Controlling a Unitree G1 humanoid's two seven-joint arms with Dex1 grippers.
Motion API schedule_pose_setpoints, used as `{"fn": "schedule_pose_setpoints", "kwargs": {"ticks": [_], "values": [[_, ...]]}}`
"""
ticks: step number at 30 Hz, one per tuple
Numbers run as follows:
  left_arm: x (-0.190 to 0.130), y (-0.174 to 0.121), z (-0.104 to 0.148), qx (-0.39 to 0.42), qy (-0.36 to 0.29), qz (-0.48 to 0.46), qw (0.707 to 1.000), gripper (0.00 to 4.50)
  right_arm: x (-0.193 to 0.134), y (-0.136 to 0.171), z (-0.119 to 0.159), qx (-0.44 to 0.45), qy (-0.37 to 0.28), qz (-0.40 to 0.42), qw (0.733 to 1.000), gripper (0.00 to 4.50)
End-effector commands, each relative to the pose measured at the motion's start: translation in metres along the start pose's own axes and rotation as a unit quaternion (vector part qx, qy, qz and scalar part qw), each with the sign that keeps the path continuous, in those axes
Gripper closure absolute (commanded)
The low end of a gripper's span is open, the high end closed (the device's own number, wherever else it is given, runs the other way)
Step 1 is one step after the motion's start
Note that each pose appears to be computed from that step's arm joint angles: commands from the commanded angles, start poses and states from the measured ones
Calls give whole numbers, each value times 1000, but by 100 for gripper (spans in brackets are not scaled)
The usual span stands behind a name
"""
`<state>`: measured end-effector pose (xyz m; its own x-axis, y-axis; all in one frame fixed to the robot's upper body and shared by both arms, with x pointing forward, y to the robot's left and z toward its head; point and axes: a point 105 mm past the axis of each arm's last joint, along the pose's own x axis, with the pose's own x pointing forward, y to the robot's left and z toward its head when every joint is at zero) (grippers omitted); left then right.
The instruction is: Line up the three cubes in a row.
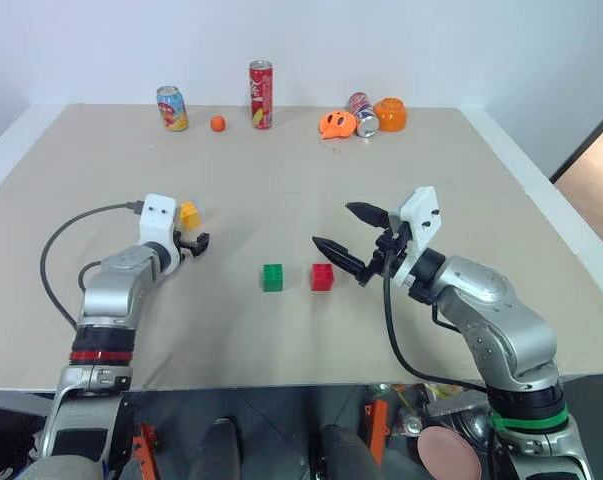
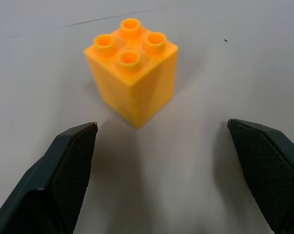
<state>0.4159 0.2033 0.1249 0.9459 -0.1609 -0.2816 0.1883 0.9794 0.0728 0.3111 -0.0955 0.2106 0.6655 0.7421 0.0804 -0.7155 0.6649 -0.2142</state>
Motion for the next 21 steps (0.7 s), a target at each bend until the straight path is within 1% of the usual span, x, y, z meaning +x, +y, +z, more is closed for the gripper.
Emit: {"fn": "schedule_pose_setpoints", "kwargs": {"ticks": [1, 7, 13, 19, 21], "values": [[7, 1, 22, 5, -30, 26, 999, 5, -6, 1, 16, -20, -27, -8, 999, 0], [18, -8, 31, -7, -35, 38, 999, 5, -10, -1, 15, -22, -23, -18, 999, 0], [20, -10, 28, -20, -32, 51, 998, 5, -12, -3, 14, -24, -21, -20, 999, 0], [21, -4, 22, -24, -30, 70, 997, 5, -10, -5, 12, -27, -16, -21, 999, 0], [22, 0, 22, -23, -33, 77, 996, 61, -10, -5, 12, -27, -15, -21, 999, 0]]}}
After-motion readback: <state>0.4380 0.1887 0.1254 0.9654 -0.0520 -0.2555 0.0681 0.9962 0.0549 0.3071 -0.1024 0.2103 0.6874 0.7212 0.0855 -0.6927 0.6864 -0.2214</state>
